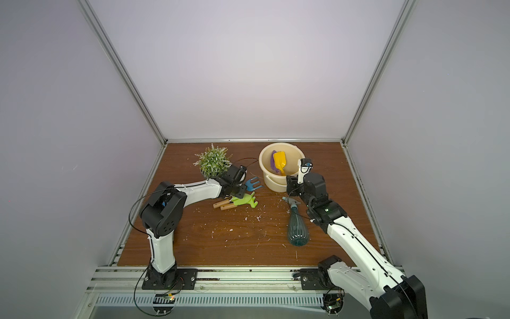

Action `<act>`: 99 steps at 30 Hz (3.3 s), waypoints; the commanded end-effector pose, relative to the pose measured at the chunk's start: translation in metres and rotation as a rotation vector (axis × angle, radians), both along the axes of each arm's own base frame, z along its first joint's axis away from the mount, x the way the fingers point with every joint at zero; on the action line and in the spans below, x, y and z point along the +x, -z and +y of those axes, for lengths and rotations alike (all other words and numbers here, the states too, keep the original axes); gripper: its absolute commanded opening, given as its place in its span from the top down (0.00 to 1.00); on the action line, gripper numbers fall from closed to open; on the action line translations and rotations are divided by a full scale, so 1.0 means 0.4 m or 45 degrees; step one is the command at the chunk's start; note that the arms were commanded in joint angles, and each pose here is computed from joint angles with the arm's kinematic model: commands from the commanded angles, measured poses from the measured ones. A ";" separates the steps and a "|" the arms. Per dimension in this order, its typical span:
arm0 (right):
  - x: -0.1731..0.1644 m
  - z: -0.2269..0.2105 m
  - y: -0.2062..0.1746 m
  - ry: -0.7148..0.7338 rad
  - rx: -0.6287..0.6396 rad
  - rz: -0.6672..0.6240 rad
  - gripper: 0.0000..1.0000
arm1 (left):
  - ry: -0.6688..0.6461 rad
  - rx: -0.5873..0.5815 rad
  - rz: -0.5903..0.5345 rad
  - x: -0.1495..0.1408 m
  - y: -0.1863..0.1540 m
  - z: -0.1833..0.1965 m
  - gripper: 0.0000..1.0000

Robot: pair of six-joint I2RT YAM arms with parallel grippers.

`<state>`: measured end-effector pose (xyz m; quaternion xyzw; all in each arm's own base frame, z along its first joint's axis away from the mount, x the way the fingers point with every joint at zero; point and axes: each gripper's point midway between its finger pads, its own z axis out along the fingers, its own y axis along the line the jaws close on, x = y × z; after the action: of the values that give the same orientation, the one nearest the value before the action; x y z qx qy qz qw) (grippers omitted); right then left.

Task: Organize the gardening tools
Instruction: Pick up the gardening tool from the center of the board.

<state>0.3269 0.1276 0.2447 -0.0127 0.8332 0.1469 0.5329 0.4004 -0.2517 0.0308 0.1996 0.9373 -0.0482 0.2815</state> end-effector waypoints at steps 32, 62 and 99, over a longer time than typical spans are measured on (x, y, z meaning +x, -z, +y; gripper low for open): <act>-0.014 0.057 -0.075 -0.136 0.171 -0.097 0.43 | 0.016 -0.266 -0.182 -0.001 -0.295 -0.032 1.00; -0.055 0.298 -0.172 -0.713 0.564 -0.087 0.42 | 0.394 -0.785 -0.479 -0.252 -0.605 -0.266 0.97; 0.228 0.104 -0.391 0.004 -0.004 -0.444 1.00 | 0.130 -0.537 -0.538 -0.243 -0.529 -0.101 0.30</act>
<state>0.4020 0.1978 0.3850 -0.0611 0.7333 0.2405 0.6330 0.2989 -0.3154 0.2525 0.2217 0.7973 -0.2409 0.5071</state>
